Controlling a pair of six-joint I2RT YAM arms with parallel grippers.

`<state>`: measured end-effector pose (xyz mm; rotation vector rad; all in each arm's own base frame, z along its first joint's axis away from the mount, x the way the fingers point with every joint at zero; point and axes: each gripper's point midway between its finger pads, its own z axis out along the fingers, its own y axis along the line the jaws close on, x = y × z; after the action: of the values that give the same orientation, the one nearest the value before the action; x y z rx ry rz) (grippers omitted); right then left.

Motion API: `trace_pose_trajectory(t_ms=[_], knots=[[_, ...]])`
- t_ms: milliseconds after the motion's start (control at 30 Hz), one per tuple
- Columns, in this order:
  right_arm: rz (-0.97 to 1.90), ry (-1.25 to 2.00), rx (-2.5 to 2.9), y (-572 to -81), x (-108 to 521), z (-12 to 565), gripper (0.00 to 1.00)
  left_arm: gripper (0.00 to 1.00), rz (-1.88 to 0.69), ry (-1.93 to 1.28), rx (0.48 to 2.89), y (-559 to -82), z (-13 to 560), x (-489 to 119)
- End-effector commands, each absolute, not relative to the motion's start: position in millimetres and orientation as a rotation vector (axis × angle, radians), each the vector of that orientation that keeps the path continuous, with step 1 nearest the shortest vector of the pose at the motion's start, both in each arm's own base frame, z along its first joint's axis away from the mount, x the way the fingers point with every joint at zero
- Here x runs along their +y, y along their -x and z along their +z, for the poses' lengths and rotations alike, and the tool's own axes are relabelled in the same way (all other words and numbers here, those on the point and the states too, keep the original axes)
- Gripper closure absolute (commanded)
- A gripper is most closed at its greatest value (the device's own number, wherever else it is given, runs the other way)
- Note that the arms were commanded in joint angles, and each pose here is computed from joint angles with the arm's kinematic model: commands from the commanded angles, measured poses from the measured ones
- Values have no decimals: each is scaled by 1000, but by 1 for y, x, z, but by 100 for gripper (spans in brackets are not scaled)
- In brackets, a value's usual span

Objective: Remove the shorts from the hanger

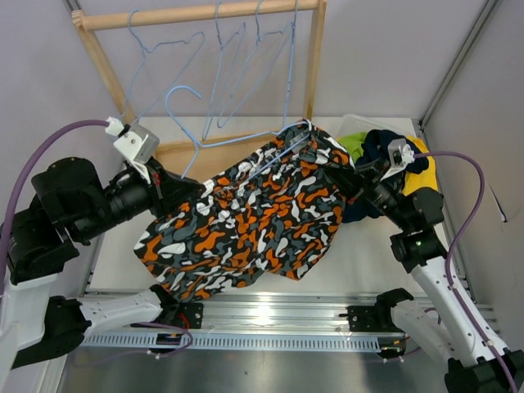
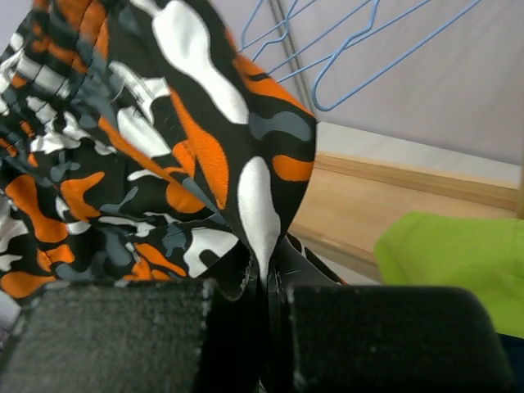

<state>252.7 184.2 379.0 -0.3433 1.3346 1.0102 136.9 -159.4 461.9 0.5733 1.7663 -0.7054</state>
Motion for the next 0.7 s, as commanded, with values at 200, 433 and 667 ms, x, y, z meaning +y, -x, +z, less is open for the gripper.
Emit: trace_pose_trajectory(t_ms=[200,433,667], knots=[[1001,314,1314,-233,194,382,100,100,-703,-448,1523,-161,545,-163],[998,275,1312,-229,189,374,100,100,-639,-375,1491,-160,560,-137],[1034,292,1297,-226,193,379,100,100,-566,-379,1536,-164,549,-129]])
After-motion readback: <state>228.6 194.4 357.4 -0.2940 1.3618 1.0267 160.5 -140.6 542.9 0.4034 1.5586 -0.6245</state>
